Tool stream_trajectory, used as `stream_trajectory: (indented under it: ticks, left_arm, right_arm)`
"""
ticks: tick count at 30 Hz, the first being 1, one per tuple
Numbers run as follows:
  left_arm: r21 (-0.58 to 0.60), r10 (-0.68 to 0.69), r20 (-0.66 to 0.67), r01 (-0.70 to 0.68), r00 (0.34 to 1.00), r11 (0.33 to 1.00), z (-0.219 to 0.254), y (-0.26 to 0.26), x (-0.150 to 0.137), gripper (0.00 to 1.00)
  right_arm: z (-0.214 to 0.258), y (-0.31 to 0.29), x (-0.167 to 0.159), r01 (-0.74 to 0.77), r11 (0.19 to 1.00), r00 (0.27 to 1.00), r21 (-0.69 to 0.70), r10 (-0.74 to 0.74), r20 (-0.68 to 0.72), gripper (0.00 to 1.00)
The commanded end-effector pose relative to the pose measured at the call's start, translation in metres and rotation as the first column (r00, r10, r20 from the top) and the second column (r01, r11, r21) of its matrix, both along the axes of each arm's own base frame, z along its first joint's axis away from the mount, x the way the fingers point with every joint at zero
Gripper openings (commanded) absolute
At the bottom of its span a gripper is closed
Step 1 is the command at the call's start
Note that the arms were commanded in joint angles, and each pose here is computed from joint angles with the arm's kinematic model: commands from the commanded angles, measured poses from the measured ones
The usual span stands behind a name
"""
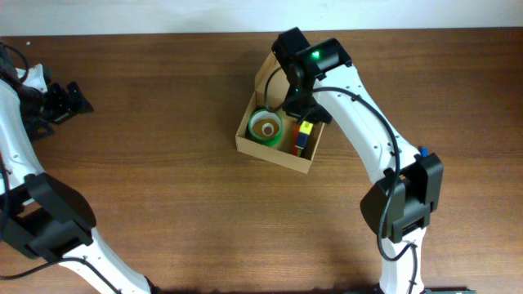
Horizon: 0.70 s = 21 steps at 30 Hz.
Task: Pack container
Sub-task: 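Lower the yellow highlighter into the box beside the cutter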
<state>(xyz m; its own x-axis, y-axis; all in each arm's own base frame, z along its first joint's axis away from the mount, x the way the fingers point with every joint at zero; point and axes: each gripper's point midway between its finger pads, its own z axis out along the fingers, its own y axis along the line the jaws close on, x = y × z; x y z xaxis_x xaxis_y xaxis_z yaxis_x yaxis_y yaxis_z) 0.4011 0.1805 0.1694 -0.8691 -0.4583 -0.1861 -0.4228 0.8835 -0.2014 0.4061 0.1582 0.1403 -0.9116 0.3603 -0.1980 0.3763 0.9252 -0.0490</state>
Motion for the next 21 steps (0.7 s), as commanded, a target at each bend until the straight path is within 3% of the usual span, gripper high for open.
stream_trajectory:
  ticks: [1, 21]
  left_arm:
    - [-0.003, -0.018, 0.008, 0.018, 1.000, 1.000, 0.002, -0.001, -0.001, 1.00]
    - [-0.004, -0.018, 0.009, 0.018, 1.000, 1.000, 0.002, -0.001, -0.001, 1.00]
  right_arm:
    - [-0.014, -0.012, 0.000, -0.012, 1.000, 1.000, -0.027, 0.011, -0.022, 0.04]
    - [-0.073, -0.004, -0.013, -0.014, 0.999, 0.996, 0.034, 0.017, -0.092, 0.04]
